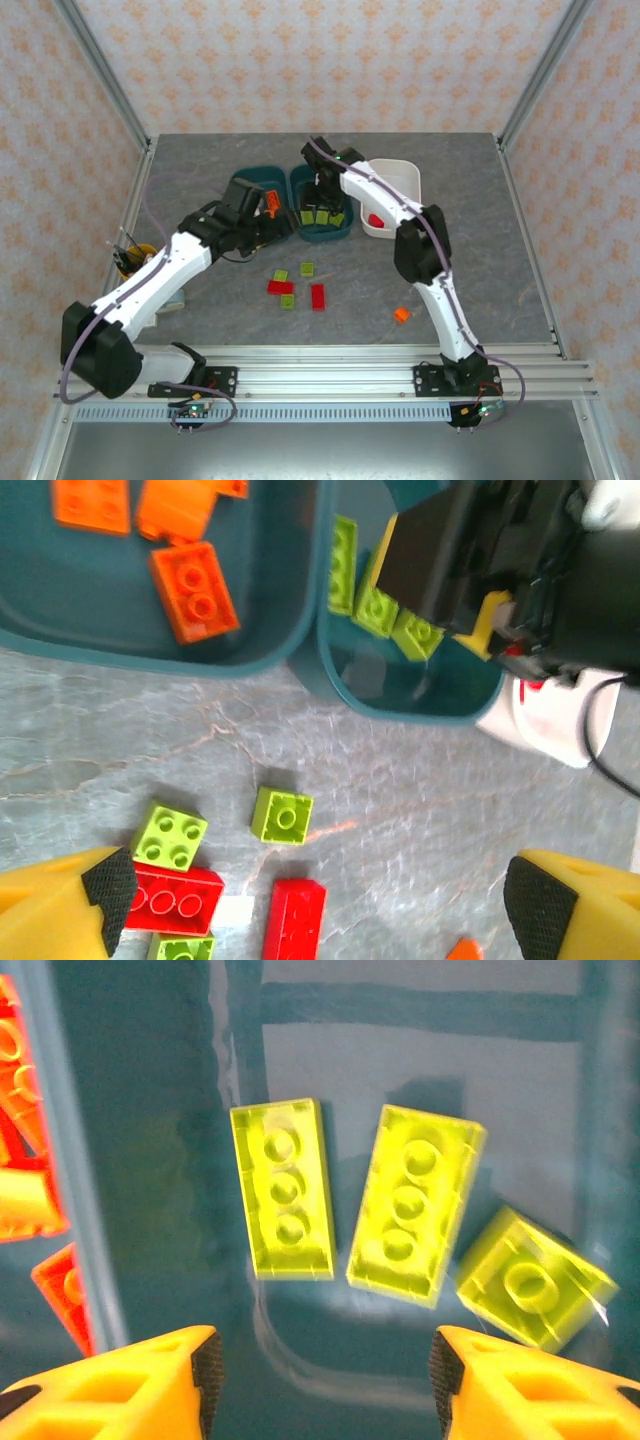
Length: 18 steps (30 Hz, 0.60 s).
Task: Sort the legos into containers by color
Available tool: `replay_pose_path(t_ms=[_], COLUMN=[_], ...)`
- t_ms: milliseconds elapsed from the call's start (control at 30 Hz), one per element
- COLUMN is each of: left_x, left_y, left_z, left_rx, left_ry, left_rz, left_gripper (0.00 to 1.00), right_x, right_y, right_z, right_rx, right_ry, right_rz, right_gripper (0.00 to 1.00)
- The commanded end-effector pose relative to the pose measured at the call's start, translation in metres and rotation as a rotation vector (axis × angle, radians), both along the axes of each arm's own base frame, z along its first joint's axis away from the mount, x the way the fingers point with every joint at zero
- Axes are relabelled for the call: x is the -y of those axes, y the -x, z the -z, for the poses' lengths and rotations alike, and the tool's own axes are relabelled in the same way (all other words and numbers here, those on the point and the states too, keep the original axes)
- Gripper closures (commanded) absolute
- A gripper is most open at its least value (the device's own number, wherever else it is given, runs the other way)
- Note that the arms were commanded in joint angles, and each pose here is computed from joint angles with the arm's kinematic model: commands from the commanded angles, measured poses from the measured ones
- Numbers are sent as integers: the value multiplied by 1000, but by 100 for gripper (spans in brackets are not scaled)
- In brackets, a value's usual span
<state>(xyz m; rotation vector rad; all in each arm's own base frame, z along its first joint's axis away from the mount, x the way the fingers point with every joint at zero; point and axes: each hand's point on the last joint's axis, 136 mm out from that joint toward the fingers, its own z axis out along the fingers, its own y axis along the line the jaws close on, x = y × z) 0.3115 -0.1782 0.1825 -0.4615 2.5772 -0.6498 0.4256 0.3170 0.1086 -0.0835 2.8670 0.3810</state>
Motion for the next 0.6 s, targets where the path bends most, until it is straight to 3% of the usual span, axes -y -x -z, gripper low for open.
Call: replay_pose_path(t_ms=[0, 300, 567], left_x=[39, 146, 232], left_y=[16, 56, 103], left_z=[0, 33, 62], left_rx=[-3, 22, 70], left_ry=[-91, -240, -389], left_rz=[218, 608, 887], left_gripper=[6, 16, 17], right_x=[26, 144, 233], right_y=[17, 115, 188], right_z=[-72, -110, -157], right_rx=[140, 250, 392], right_ry=[-32, 64, 9], right_rz=[57, 289, 523], right_gripper=[44, 48, 38])
